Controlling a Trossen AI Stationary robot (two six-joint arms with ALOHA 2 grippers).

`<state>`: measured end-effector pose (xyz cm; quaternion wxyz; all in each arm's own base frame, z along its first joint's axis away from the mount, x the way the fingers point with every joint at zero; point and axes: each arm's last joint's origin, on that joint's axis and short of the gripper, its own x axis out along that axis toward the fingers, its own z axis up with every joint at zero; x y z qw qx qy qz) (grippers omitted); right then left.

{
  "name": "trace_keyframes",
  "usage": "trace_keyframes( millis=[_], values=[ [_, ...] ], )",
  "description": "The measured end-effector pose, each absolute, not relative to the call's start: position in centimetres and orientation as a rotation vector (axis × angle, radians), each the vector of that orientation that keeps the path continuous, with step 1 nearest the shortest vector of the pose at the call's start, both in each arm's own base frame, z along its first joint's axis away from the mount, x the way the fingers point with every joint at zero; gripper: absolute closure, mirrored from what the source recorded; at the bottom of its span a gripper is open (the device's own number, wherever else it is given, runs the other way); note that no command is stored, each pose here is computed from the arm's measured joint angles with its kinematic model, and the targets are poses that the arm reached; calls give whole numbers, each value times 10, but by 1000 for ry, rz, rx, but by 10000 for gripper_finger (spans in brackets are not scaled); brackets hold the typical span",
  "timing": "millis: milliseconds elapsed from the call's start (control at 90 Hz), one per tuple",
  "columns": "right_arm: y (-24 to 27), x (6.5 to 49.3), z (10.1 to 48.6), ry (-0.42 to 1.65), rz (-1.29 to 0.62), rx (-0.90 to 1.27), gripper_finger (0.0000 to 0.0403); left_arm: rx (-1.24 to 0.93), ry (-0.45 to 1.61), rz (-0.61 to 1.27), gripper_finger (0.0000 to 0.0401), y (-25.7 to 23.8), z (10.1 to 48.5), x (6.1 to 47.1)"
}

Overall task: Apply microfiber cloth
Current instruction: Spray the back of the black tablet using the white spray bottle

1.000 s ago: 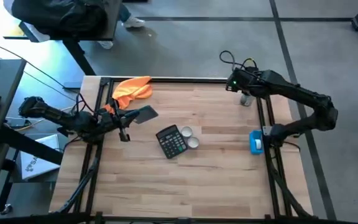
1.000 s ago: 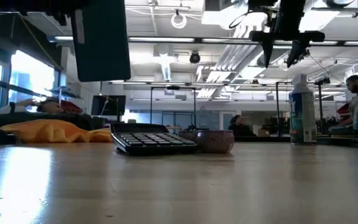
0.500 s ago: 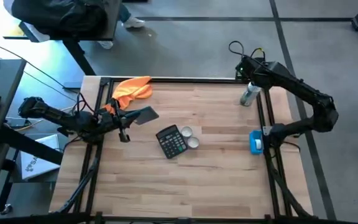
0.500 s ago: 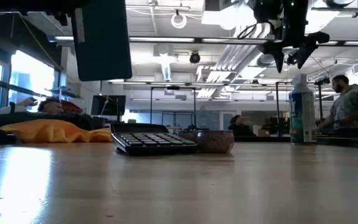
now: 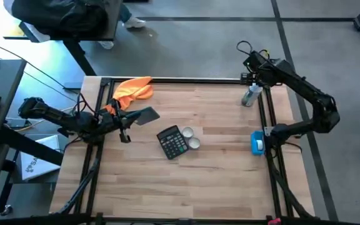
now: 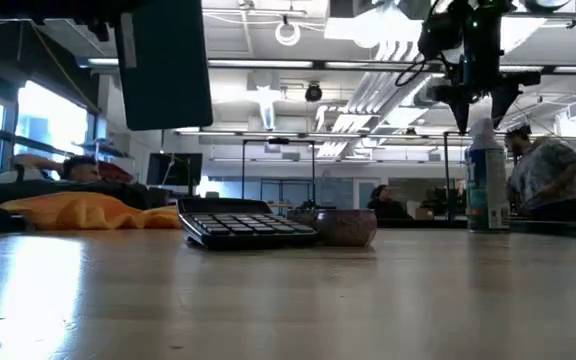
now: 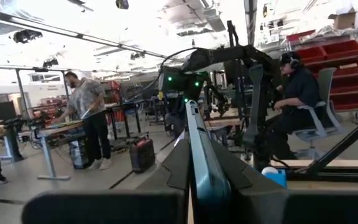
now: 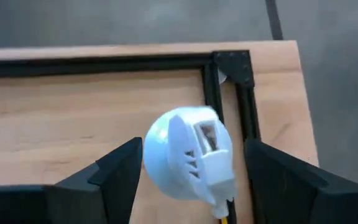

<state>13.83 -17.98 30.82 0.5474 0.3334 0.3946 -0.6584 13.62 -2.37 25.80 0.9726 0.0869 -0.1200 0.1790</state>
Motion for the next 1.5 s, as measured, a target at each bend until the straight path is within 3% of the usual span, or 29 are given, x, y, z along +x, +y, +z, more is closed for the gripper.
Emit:
trace_keyframes(
  millis=[589, 1000, 1122, 1333, 1500],
  values=[
    [-182, 142, 309, 884, -1539, 784, 376, 177, -241, 362, 389, -24, 258, 136],
    [-143, 183, 360, 834, -1250, 619, 377, 176, -242, 361, 389, -24, 258, 136],
    [-114, 206, 369, 852, -1024, 484, 377, 174, -251, 326, 389, -25, 258, 136],
    [-49, 242, 376, 836, -579, 234, 377, 153, -337, 16, 389, -33, 268, 137],
    [3, 249, 378, 859, -263, -7, 377, 135, -309, -125, 389, -38, 268, 138]
  ],
)
